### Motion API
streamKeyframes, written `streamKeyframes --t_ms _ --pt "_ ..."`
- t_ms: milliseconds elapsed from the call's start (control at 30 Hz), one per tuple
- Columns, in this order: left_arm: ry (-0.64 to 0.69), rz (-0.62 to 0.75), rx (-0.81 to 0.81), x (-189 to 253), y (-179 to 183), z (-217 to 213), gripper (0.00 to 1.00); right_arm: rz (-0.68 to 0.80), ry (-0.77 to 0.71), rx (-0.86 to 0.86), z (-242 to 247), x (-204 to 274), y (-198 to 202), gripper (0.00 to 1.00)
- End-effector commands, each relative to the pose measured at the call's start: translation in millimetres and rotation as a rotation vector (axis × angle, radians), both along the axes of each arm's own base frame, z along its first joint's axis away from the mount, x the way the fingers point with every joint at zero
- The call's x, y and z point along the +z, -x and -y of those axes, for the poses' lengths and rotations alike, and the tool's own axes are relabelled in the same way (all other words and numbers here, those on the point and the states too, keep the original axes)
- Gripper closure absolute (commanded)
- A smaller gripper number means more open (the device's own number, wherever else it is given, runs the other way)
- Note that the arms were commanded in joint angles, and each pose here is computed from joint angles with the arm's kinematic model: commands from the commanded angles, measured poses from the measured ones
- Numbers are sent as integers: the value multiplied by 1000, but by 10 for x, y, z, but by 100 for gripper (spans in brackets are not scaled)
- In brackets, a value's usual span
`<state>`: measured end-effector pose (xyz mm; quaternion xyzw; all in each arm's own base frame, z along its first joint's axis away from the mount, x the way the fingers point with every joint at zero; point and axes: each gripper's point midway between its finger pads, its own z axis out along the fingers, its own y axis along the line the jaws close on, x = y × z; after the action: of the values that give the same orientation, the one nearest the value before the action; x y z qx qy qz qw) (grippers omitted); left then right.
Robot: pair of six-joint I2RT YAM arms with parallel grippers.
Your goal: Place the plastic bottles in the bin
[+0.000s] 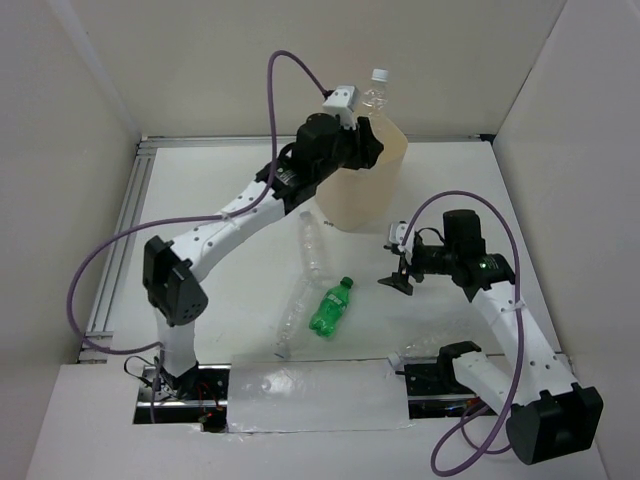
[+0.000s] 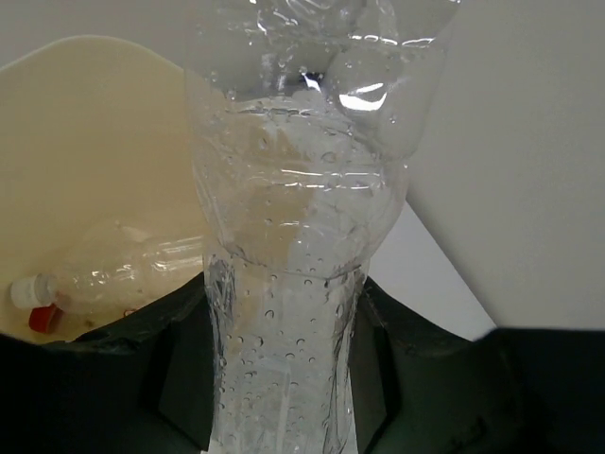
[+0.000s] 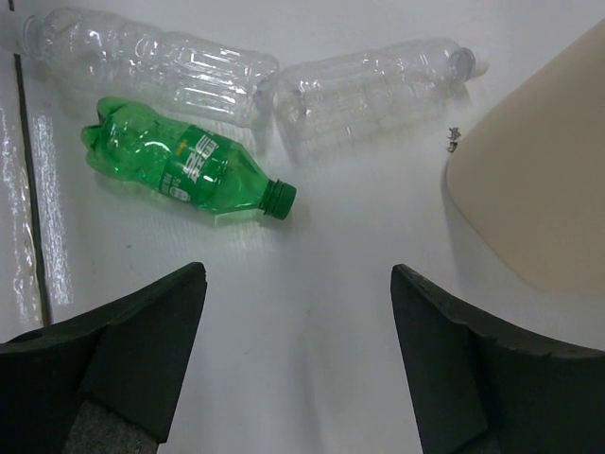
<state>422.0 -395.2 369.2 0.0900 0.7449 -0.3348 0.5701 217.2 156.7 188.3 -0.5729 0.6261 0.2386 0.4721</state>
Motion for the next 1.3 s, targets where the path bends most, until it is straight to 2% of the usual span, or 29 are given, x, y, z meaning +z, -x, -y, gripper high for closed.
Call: streamKeyframes --t_ms 0,67,100,133,167,233,300,467,533,567,600,633,667,700,733,767,800,867,933,1000,1067,1200,1233,1267 --pt "26 70 138 135 -409 -49 54 54 10 0 10 27 -9 14" --pt "6 90 180 178 -548 -95 47 44 12 9 -7 -16 18 12" --pt "2 88 193 167 -587 -89 26 45 12 9 -8 -37 13 10" --pt "-21 85 191 76 -644 -45 17 55 16 14 -7 -35 8 8" --pt "-17 121 202 227 -668 -64 12 70 23 33 -25 -67 16 6" --pt "-37 133 222 256 -733 -122 4 112 46 61 -17 -107 7 5" --pt "-29 141 233 350 -771 -178 1 103 63 117 -76 -221 44 5" --pt "-57 130 274 506 -657 -489 1 184 118 302 -257 -394 89 2" --pt "-65 111 274 571 -368 -724 1 208 151 346 -321 -471 78 1" --pt "-124 44 269 186 -266 -803 1 238 178 400 -409 -519 68 1" --pt "-147 21 258 93 -115 -908 1 244 198 431 -448 -576 87 1" --pt "-94 51 253 378 230 -1118 1 267 211 457 -504 -588 68 1" --pt "-168 -50 251 -209 397 -1245 1 270 240 502 -584 -688 95 1" --pt "-128 -29 255 -48 701 -1465 1 297 258 513 -631 -714 53 1" --pt "-187 -106 255 -475 739 -1487 1 305 260 544 -694 -750 79 1" --pt "-152 -104 261 -405 979 -1683 1 316 285 556 -724 -804 64 1" --pt "-213 -214 261 -893 1181 -1816 1 312 300 602 -812 -906 114 1" --pt "-193 -264 268 -1026 1500 -2024 1 355 349 634 -861 -1005 66 1" --pt "-216 -370 317 -1427 1746 -2253 1 349 375 663 -946 -1150 74 1" --pt "-144 -395 332 -1468 1943 -2361 1 349 395 665 -984 -1220 25 2" --pt "-144 -448 340 -1719 2080 -2437 1 365 417 692 -1086 -1320 40 2" --pt "-139 -525 276 -2007 2277 -2380 1 340 451 729 -1115 -1548 131 10" --pt "-149 -536 259 -2083 2312 -2354 1 333 453 741 -1127 -1582 162 21" --pt "-157 -543 261 -2108 2309 -2351 1 309 463 748 -1088 -1611 203 28"
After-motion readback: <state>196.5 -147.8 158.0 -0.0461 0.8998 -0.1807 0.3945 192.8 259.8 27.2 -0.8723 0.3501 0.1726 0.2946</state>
